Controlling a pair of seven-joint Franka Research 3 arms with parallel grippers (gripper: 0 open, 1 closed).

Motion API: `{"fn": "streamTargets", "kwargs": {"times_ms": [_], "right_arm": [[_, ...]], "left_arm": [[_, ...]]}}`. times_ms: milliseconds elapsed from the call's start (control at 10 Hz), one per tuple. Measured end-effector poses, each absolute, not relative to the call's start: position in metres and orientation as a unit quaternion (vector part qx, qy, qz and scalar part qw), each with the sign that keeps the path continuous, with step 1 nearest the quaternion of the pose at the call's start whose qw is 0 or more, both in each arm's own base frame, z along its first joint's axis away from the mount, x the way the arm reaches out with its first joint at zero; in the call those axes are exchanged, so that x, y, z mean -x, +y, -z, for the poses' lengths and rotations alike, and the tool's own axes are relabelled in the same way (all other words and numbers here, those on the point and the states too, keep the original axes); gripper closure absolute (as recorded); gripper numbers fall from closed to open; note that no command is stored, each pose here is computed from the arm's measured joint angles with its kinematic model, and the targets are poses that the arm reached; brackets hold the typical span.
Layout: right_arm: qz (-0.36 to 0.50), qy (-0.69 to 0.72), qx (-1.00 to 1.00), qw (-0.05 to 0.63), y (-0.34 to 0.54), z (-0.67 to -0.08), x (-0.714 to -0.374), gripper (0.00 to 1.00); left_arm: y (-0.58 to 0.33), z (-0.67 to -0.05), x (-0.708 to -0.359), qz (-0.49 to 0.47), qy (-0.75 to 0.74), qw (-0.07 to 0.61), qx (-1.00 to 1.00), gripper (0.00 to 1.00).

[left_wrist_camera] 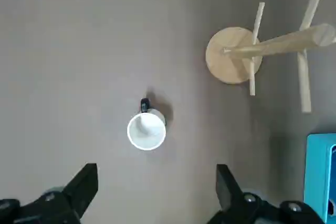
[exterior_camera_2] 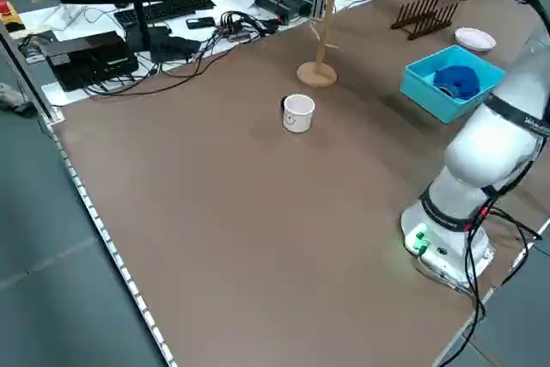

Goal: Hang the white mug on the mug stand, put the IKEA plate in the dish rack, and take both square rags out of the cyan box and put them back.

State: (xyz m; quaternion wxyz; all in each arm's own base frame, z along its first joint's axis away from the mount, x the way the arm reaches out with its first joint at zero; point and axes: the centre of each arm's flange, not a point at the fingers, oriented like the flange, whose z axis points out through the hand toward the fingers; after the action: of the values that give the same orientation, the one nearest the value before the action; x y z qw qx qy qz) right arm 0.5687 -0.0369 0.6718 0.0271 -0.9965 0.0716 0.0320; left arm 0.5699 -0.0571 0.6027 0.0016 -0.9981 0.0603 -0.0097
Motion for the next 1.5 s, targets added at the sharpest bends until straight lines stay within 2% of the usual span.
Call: {"fn": "streamTargets", "kwargs": {"times_ms": [600, 800, 1100, 1500], "right_arm": [[-0.048, 0.071, 0.996, 0.027, -0.036, -0.665, -0.567, 0.00], [-0.069, 0.072, 0.995, 0.026, -0.037, -0.647, -0.568, 0.01], [-0.094, 0.072, 0.993, 0.004, -0.041, -0.601, -0.576, 0.01], [-0.114, 0.039, 0.993, -0.004, -0.042, -0.515, -0.580, 0.03]], "left_arm": [[-0.057, -0.612, -0.569, 0.019, 0.056, 0.001, 0.998, 0.01], [-0.063, -0.618, -0.558, 0.005, 0.058, 0.002, 0.998, 0.01], [-0.116, -0.620, -0.510, -0.008, 0.104, 0.008, 0.995, 0.00], [-0.278, -0.565, -0.428, -0.030, 0.198, 0.043, 0.979, 0.00]]}}
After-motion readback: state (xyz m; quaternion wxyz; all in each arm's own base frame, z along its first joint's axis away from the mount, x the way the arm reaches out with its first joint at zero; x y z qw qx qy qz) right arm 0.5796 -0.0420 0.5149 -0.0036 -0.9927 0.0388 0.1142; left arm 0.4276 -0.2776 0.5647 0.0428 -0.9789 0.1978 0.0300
